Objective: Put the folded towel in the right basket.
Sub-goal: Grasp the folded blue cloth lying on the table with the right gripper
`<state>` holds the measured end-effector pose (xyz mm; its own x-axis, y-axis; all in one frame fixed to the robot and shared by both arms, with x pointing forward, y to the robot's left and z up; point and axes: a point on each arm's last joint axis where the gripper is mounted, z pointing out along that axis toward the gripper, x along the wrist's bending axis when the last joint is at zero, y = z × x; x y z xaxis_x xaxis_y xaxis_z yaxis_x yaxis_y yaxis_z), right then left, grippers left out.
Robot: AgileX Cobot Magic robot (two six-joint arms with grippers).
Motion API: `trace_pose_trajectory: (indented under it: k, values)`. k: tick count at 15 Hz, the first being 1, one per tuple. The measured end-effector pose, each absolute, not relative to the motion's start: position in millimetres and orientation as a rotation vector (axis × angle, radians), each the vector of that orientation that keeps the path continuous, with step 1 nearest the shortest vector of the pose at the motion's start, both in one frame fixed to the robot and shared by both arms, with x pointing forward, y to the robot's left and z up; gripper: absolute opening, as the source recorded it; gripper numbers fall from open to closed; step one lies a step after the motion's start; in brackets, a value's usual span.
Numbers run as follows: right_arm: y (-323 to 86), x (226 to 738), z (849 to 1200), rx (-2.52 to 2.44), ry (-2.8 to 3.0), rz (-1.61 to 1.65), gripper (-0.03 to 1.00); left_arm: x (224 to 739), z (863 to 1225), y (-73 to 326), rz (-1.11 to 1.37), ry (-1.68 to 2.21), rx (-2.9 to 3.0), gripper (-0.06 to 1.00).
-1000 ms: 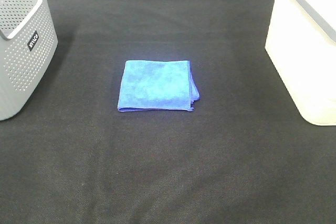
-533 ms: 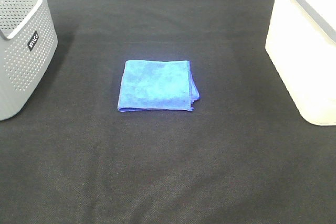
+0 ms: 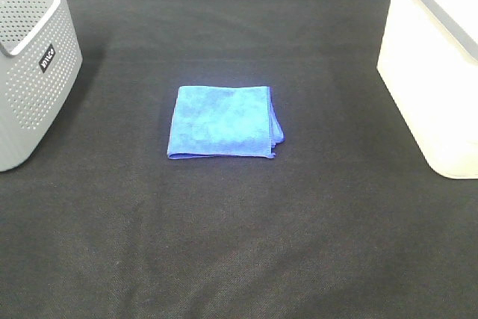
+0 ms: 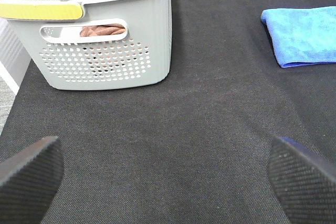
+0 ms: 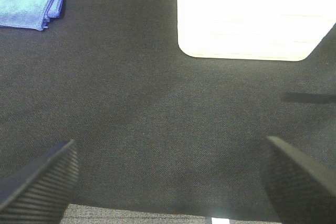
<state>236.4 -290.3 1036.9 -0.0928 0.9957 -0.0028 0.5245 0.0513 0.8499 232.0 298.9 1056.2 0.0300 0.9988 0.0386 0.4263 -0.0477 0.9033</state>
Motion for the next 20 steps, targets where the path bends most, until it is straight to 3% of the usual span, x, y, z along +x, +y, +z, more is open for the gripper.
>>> trace_pose_trajectory:
  k: [20]
  values:
    - [-290.3, 236.4, 1036.9, 1.55, 1.685, 0.944, 0.9, 232.0, 1056.2, 298.9, 0.985, 1.488, 1.572, 0.99]
